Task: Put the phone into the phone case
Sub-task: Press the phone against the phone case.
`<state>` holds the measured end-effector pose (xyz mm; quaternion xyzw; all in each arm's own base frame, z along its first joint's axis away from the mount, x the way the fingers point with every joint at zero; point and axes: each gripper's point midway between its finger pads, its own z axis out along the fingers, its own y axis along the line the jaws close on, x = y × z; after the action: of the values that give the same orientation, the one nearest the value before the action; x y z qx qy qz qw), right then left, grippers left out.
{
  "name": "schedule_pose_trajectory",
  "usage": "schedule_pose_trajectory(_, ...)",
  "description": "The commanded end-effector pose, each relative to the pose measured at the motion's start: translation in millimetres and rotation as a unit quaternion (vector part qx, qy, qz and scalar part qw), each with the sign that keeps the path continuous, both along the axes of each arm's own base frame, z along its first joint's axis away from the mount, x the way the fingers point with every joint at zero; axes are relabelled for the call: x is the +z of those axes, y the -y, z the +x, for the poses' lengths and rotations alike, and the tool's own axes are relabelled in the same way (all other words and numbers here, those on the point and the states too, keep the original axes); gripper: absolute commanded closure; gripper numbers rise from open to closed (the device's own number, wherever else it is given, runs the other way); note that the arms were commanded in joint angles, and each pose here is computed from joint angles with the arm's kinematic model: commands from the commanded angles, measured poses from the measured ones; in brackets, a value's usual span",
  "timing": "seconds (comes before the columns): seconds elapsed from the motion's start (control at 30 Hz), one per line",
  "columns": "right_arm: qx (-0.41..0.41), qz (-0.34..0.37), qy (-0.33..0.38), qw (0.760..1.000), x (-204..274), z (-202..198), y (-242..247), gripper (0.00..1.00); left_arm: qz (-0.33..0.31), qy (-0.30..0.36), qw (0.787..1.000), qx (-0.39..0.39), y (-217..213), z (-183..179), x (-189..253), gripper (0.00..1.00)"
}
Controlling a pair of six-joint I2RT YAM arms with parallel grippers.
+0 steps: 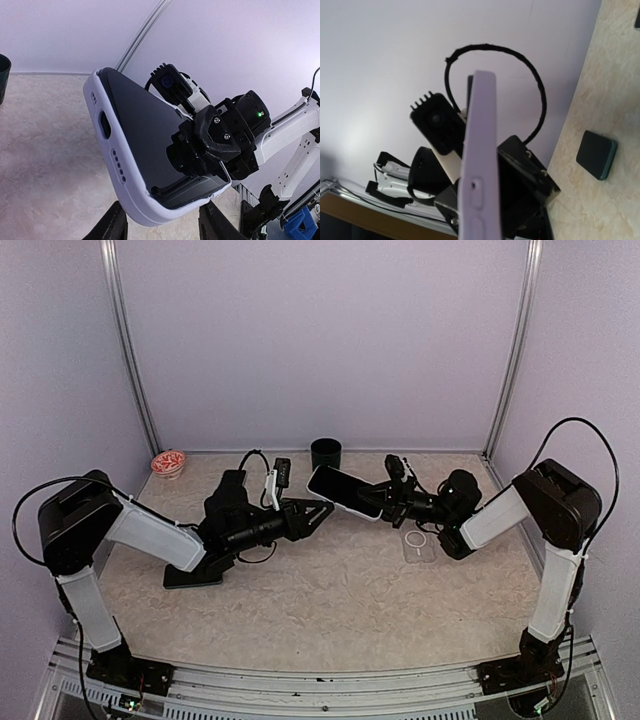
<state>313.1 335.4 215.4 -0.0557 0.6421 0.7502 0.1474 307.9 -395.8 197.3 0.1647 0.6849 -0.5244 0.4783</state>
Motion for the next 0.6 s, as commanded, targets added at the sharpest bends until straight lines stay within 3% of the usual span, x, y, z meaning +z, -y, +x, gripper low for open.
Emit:
schedule_pose_trajectory(0.0, 0.068, 0.005, 0.029, 0.997, 3.4, -32.2, -16.1, 0.98, -0.062, 0.043, 0.997, -0.008, 7.6, 2.4, 41.2, 0.52)
schedule_pose_trajectory(0.4, 0.069, 0.001, 0.025, 0.997, 0.9, -31.0, -17.8, 0.98, -0.08, 0.046, 0.995, -0.033, 18.3, 1.5, 48.2, 0.5)
schedule_pose_trajectory(0.57, 0.071, 0.002, 0.025, 0.997, 2.6, -32.5, -18.1, 0.98, -0.081, 0.06, 0.995, -0.007, 10.7, 7.5, 55.5, 0.49)
